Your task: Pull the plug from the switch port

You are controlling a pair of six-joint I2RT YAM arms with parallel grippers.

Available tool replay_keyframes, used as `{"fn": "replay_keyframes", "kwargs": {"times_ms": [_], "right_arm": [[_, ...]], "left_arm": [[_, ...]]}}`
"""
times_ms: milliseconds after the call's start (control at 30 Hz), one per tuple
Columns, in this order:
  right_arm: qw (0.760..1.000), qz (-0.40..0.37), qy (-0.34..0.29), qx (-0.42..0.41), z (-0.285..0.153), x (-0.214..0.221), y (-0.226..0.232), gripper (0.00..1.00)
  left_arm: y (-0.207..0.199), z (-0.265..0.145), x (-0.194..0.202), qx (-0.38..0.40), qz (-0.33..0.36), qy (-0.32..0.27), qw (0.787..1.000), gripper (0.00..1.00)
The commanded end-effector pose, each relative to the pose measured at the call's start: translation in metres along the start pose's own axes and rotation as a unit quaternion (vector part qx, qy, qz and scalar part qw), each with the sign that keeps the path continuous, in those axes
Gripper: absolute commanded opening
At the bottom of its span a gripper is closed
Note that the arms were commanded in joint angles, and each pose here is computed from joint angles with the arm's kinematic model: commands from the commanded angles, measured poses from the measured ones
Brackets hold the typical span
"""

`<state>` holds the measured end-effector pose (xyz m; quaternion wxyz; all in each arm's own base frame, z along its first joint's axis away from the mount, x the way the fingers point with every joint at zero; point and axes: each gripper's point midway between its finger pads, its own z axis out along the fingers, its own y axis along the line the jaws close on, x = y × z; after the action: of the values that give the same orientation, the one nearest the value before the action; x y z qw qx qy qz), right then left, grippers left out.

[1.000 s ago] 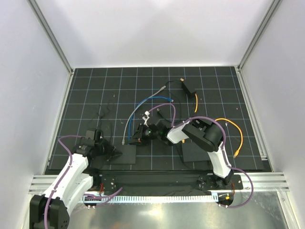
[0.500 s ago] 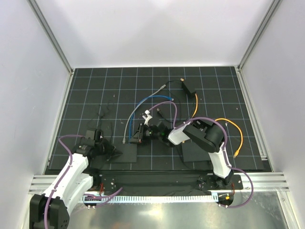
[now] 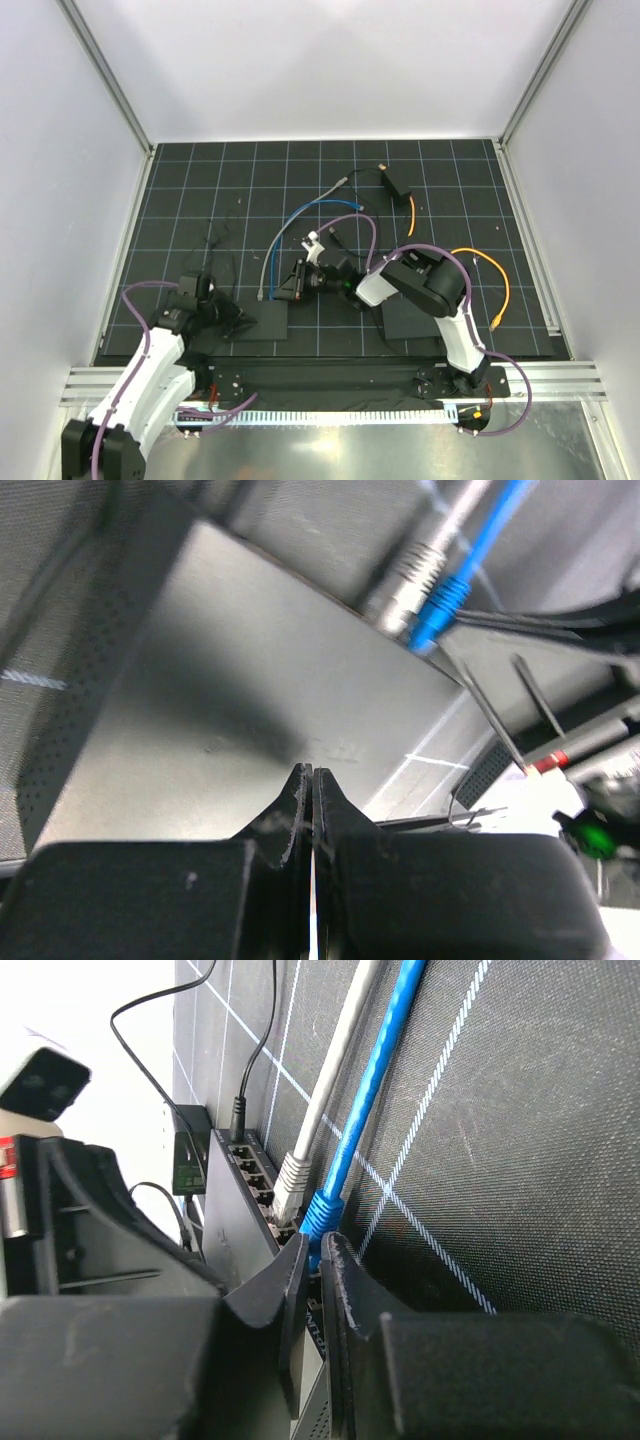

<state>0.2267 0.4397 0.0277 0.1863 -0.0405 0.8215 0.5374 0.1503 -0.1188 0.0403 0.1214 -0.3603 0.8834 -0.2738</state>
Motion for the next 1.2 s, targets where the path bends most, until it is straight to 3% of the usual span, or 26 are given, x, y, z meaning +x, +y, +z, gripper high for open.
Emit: {"fn": "replay_keyframes", "kwargs": {"times_ms": [0, 200, 400, 567, 833, 1167], "right_arm": [[0.999, -0.001, -0.026, -0.020, 0.000, -0.011, 0.004, 0.01], [0.998, -0.022, 0.027, 0.057, 0.003, 0.005, -0.027, 0.01], [0.996, -0.036, 0.049, 0.069, 0.008, 0.007, -0.031, 0.01], [0.995, -0.039, 0.058, 0.068, 0.009, 0.008, -0.028, 0.02], [0.994, -0.035, 0.077, 0.073, 0.004, 0.011, -0.023, 0.34], [0.994, -0.009, 0.093, 0.060, 0.007, 0.011, -0.022, 0.45]], "left_arm": [[-0.019, -0.012, -0.004, 0.051, 0.049, -0.023, 0.997, 0.00], [-0.038, -0.021, -0.012, 0.070, 0.064, -0.038, 0.995, 0.00], [-0.035, 0.004, -0.004, 0.047, 0.070, 0.006, 0.996, 0.00], [-0.025, 0.004, -0.008, 0.025, 0.064, -0.014, 0.998, 0.00], [0.005, 0.012, 0.001, -0.016, 0.041, -0.003, 0.999, 0.00], [0.014, 0.009, 0.000, -0.039, 0.037, -0.008, 0.999, 0.00]]}}
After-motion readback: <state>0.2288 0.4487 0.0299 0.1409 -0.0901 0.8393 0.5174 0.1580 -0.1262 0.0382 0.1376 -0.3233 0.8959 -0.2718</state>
